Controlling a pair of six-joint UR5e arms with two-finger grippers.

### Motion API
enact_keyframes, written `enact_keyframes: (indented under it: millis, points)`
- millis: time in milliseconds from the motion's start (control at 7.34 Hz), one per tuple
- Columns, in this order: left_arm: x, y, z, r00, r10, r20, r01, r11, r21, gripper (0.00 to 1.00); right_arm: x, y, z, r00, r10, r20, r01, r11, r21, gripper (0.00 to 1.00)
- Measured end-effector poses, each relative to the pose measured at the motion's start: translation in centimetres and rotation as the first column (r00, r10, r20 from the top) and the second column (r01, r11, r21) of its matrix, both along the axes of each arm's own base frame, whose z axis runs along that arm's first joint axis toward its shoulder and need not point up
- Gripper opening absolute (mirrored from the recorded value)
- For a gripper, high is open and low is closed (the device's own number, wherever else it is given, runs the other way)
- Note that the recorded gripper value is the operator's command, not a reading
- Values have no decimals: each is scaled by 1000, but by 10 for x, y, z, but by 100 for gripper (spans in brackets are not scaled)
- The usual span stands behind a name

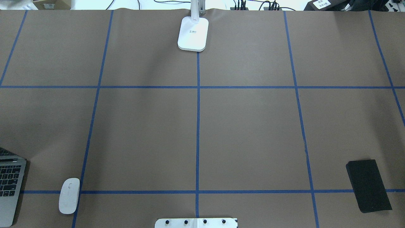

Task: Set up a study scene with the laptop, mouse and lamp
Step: 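Move the left gripper over the silver laptop's screen edge, then grasp the laptop screen edge with the left gripper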

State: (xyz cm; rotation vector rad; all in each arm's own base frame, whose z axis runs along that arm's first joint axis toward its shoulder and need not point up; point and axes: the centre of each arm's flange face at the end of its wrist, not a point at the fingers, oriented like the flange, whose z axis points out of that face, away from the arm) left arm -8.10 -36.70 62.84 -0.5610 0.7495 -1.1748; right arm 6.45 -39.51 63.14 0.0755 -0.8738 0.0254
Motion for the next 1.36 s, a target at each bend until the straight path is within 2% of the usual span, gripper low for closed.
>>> enact_keyframes:
  millis: [272,817,953,1089,1226,1362]
  points:
    - [5,-2,16,999,-35,-7,35,998,-47,100,-1,10,3,1000,-3,10,3,1000,13,100]
    - [23,15,48,1000,5,-14,-7,995,-104,98,-3,24,7,999,-5,36,4,1000,27,100]
    - [24,25,62,1000,7,-18,-9,994,-108,82,-3,27,5,999,-6,43,5,1000,30,100]
    - [25,33,76,1000,5,-26,-8,994,-111,49,-3,29,2,999,-6,46,5,999,33,100]
    - [26,36,85,999,-2,-39,-2,992,-123,3,-3,31,0,999,-7,47,5,999,36,100]
    - [28,33,86,998,-20,-56,12,990,-138,0,-3,32,-2,999,-7,47,5,999,39,100]
